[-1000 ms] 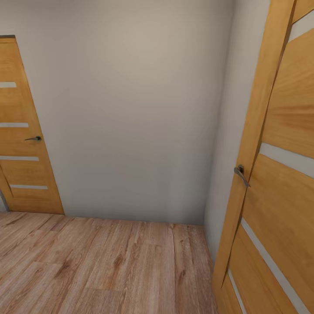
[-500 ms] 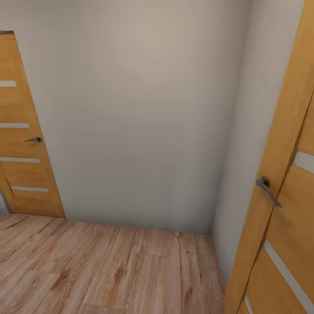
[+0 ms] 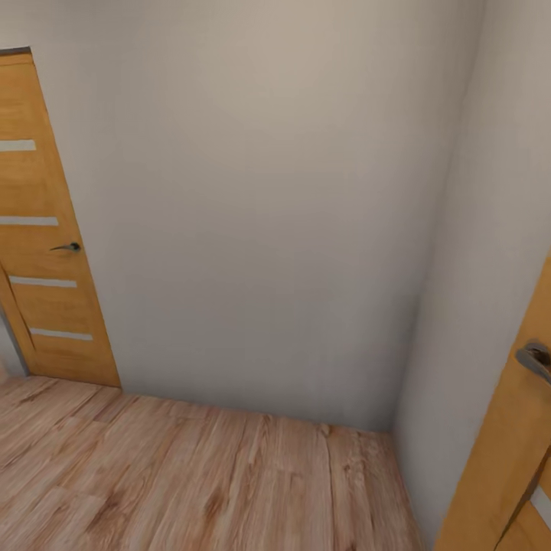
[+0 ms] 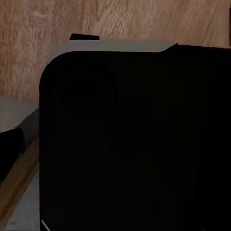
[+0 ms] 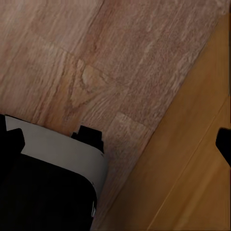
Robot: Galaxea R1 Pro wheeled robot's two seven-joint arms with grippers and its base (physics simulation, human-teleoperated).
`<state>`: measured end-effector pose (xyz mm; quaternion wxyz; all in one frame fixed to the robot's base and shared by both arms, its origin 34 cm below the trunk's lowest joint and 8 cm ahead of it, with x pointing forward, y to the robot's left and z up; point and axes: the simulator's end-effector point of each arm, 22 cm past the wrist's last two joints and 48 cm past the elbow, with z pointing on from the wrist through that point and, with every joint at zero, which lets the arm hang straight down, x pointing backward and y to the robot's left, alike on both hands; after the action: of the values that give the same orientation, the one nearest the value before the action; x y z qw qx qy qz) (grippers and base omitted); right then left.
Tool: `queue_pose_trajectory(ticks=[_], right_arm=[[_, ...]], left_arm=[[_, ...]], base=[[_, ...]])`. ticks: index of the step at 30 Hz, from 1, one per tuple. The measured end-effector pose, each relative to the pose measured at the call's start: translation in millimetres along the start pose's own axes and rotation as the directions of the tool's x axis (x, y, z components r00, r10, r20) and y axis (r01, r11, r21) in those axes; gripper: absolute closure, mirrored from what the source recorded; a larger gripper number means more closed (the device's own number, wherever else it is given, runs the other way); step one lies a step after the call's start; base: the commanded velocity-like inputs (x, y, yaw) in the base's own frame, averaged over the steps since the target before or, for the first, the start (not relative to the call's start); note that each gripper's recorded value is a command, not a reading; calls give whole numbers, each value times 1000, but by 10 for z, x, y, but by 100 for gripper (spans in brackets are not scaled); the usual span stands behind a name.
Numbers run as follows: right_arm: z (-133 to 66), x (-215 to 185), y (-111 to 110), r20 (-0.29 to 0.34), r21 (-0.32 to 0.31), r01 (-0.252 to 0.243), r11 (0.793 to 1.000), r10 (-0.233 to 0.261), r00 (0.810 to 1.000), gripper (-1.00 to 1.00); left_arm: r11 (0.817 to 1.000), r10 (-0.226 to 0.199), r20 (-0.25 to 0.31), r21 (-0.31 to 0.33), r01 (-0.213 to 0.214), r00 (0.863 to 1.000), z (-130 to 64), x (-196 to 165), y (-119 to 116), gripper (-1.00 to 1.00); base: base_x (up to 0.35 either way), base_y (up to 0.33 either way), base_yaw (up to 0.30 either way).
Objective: Move the two storage containers from the living room to the garage. In the garage, place one container on the floor and stack the other container on top of it (either order is fine).
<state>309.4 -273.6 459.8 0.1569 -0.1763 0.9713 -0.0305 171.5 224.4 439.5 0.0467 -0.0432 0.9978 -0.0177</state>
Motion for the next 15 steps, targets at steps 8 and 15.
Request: queue_pose_trajectory(ticks=[8,15], right_arm=[[0,2,-1,-1,0,0,1000,0,1000,-100],[0,0,-3,0,1,1,1000,-1,1000,-100]], left_arm=[[1000,-1,-1,0,1,1000,0,4,0,-100],[1000,-2,-1,0,2,1000,0,2,0,-100]], base=[[322,0,0],[322,0,185]])
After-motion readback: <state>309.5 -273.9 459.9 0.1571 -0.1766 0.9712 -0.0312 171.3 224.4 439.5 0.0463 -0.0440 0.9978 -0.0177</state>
